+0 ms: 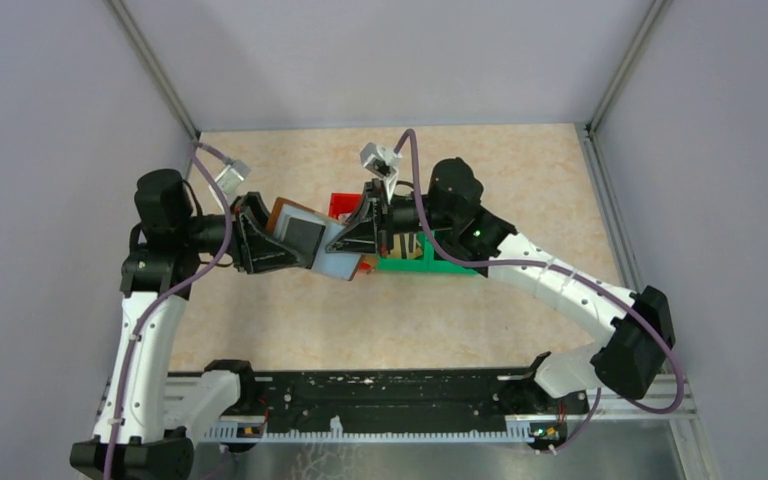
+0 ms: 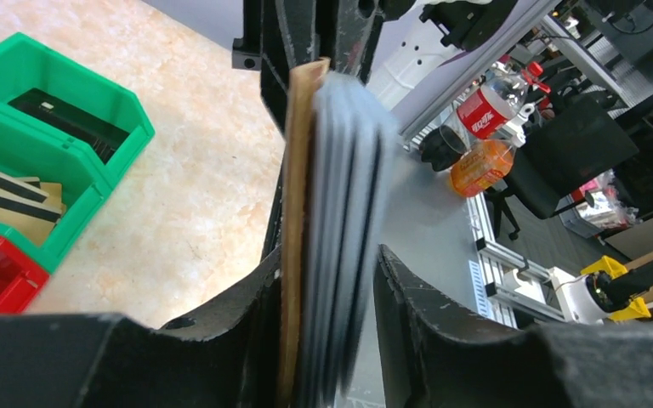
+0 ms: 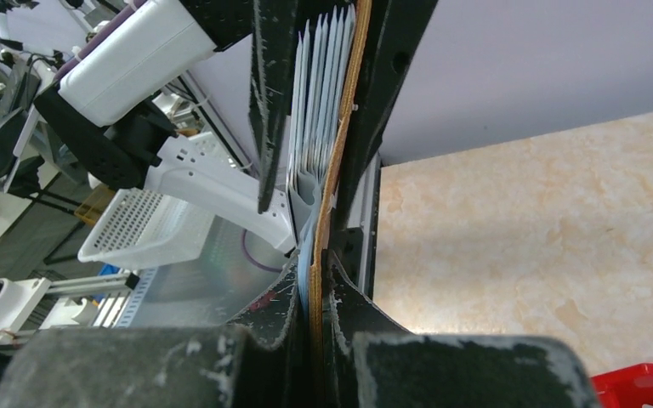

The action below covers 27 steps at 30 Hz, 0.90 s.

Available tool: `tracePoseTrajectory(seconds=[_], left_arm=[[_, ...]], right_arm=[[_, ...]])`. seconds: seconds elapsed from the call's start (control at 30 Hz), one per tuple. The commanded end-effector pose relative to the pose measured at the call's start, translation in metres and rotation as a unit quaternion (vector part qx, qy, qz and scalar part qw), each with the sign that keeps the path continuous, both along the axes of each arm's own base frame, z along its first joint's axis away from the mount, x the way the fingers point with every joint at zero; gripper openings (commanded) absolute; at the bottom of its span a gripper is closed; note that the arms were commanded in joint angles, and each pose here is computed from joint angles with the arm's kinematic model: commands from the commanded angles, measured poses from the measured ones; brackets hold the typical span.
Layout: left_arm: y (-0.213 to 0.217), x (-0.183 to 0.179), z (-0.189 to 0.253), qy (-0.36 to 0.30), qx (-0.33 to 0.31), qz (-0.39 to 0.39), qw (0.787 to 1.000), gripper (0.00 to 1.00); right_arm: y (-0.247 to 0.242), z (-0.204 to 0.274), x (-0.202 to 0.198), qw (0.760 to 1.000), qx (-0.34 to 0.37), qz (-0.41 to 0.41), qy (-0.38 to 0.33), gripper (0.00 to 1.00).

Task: Take the credit cards out of the card holder
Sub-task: Remove the credit card from the card holder.

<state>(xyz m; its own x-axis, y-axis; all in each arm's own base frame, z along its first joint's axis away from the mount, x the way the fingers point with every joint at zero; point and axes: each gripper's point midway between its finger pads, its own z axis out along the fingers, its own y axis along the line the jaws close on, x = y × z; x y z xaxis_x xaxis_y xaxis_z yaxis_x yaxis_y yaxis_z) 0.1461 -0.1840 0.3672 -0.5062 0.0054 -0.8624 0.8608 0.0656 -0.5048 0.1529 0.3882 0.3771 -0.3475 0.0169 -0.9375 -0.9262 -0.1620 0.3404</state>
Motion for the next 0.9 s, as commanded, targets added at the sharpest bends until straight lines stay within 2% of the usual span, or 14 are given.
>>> tracePoseTrajectory(seconds=[0.0, 0.1, 0.2, 0.33, 0.43, 0.57, 0.6, 0.7, 0.8, 0.87], left_arm=[[-0.001, -0.012, 0.014, -0.002, -0.016, -0.022, 1.0, 0.46], [-0.001, -0.014, 0.017, -0.008, -0.018, -0.021, 1.0, 0.47], [-0.001, -0.014, 0.016, -0.003, -0.018, -0.023, 1.0, 0.53], [-0.001, -0.014, 0.016, 0.001, -0.018, -0.025, 1.0, 0.54], [-0.001, -0.012, 0.017, -0.001, -0.018, -0.02, 1.0, 0.49], [-0.002, 0.0, 0.017, -0.011, -0.018, 0.007, 1.0, 0.26], [-0.002, 0.004, 0.016, -0.008, -0.017, 0.012, 1.0, 0.22], [-0.002, 0.012, 0.012, 0.002, -0.012, 0.031, 0.999, 0.12], [-0.001, 0.021, 0.006, 0.003, -0.005, 0.059, 0.998, 0.01], [0.0, 0.028, 0.002, 0.0, 0.002, 0.083, 0.997, 0.0]], right_arm=[[-0.008, 0.032, -0.002, 0.998, 0.052, -0.01, -0.04, 0.0], [-0.009, 0.028, 0.0, 0.998, 0.045, -0.016, -0.041, 0.0], [-0.009, 0.028, 0.0, 0.998, 0.045, -0.019, -0.044, 0.0], [-0.01, 0.026, -0.001, 0.998, 0.042, -0.019, -0.046, 0.0], [-0.01, 0.025, 0.0, 0.998, 0.04, -0.019, -0.045, 0.0], [-0.01, 0.018, 0.0, 0.998, 0.033, -0.018, -0.05, 0.01], [-0.01, 0.017, 0.0, 0.998, 0.032, -0.02, -0.05, 0.06], [-0.011, 0.02, 0.002, 0.998, 0.032, -0.026, -0.049, 0.33], [-0.016, 0.031, 0.005, 0.996, 0.037, -0.047, -0.063, 0.52], [-0.024, 0.043, 0.011, 0.994, 0.047, -0.077, -0.07, 0.71]])
